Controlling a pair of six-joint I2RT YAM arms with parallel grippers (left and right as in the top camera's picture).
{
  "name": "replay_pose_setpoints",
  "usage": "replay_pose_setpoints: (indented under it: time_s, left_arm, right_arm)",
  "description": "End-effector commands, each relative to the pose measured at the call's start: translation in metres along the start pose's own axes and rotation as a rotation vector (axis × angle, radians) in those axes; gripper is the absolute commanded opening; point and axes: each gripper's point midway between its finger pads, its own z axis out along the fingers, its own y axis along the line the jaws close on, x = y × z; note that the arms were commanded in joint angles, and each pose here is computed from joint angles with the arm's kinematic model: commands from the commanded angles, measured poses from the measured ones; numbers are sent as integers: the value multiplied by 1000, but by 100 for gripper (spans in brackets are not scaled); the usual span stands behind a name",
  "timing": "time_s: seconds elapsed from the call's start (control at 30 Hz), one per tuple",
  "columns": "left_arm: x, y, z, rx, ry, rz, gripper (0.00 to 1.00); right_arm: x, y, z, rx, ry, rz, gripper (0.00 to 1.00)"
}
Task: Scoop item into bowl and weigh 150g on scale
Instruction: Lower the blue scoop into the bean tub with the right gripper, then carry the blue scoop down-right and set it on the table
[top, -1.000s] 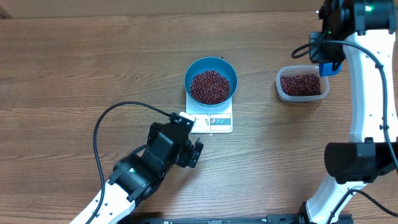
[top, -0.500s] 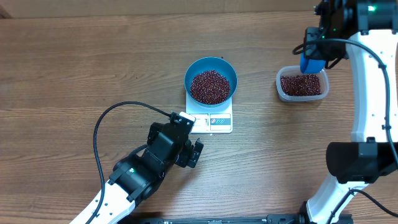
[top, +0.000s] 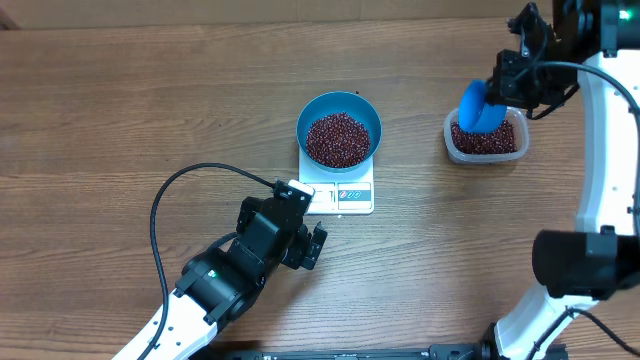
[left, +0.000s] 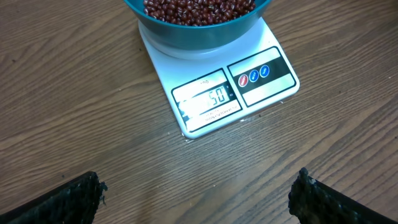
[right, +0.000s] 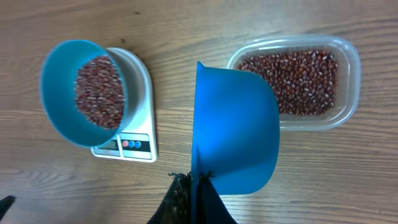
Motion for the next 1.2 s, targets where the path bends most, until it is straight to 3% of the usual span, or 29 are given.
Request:
replay_pose_setpoints:
  time_s: [0.0, 0.13, 0.33, 0.6, 0.8, 1.17]
  left_arm:
    - [3, 1, 2, -15, 7, -11, 100]
    - [3, 1, 2, -15, 7, -11, 100]
    - [3, 1, 2, -15, 7, -11, 100]
    - [3, 1, 2, -15, 7, -11, 99]
    - [3, 1, 2, -14, 7, -11, 100]
    - [3, 1, 2, -15, 7, -11, 100]
  right_arm:
    - [19, 20, -57, -30, -135, -58, 4]
    - [51, 19, -67, -27, -128, -46, 4]
    - [90, 9, -45, -66, -86, 12, 4]
    - [123, -28, 4, -268, -85, 255, 4]
    - [136, -56, 49, -383, -104, 383, 4]
    - [145, -73, 97, -384, -148, 378, 4]
